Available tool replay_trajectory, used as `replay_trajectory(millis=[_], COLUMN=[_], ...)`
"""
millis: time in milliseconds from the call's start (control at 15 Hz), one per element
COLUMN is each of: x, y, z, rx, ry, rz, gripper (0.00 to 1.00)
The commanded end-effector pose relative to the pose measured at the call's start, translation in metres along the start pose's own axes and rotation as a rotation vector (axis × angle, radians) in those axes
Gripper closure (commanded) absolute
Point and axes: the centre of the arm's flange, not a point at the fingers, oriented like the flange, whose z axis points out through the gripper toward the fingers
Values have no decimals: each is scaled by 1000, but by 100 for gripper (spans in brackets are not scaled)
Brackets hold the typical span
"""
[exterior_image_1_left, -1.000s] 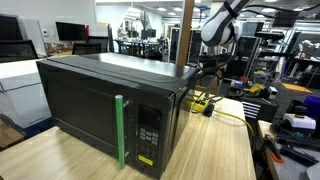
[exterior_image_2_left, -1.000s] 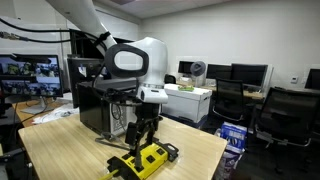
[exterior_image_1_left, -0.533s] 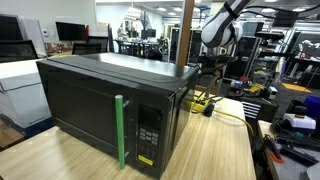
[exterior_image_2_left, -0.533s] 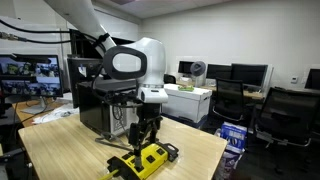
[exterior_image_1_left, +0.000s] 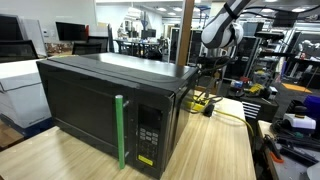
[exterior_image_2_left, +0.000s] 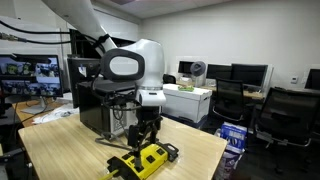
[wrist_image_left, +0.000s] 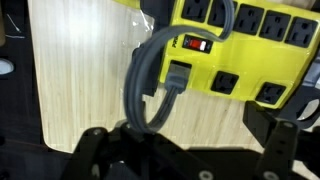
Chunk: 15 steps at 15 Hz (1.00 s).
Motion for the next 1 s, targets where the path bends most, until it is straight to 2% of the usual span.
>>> replay_trajectory(millis=[0,267,333,467,600,867,933], x=[11,26,27,24,21,19,22], y=[11,28,31,28,22,19,23], z=[6,14,17,22,20,22,22], rx=[8,13,30,124,187,230,213], ry=[-7,-29,-44,-84,-105,-192,-220], rz=[43,85,83,46,13,-3,10], gripper=[0,0,0,0,0,0,0])
